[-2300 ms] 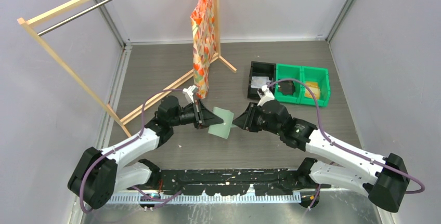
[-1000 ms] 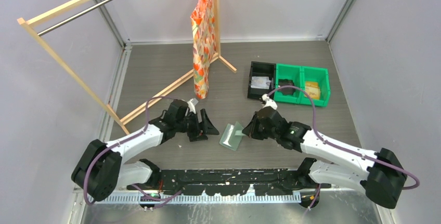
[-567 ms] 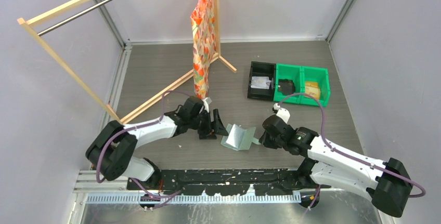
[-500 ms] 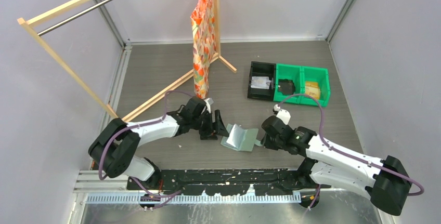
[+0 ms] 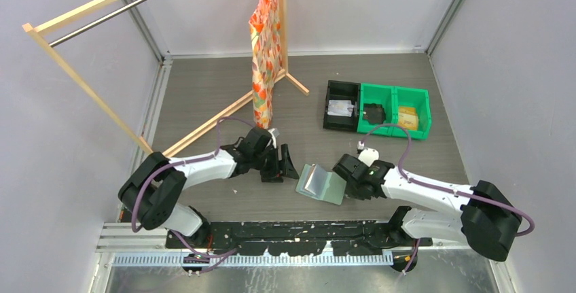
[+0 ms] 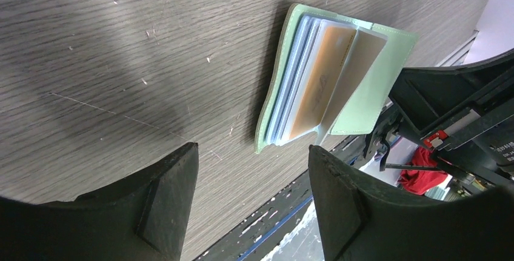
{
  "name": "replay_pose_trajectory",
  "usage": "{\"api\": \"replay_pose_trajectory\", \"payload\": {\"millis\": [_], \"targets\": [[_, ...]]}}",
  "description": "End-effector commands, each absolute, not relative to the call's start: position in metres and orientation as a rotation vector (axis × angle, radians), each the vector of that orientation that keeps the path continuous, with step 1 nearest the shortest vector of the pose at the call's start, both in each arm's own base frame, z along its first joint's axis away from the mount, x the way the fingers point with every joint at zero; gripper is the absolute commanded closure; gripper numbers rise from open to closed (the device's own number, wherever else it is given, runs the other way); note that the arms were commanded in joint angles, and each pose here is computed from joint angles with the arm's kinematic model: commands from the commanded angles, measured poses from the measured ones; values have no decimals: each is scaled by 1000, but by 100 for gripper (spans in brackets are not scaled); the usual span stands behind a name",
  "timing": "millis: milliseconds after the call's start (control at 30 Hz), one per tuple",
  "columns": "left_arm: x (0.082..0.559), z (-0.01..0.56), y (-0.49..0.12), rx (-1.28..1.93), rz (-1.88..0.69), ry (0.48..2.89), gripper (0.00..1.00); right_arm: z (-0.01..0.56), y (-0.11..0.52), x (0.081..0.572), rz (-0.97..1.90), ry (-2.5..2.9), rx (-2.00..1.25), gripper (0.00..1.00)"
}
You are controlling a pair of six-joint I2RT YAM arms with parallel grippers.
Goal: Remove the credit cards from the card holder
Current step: Open the card holder at the center of the board.
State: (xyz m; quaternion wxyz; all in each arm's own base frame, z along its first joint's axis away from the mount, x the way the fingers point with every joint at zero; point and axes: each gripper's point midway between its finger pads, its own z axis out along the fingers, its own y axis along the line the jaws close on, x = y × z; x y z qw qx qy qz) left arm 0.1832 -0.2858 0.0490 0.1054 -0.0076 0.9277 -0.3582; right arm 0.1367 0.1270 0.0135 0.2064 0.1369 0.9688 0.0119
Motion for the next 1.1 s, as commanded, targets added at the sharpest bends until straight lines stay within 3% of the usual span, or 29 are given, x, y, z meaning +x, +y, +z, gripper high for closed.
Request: {"api": "replay_pose_trajectory", "payload": {"millis": [0,400,1067], "targets": [[190,59,-298,60,-1094,2700,32,13,116,141,-43,2653,441,99],[180,45,-330,107,-1216,2750,41,13,116,142,-40,2647,453,99],[182,72,-368,70,-1574,2611,71,13,116,141,-35,2645,452,99]]}}
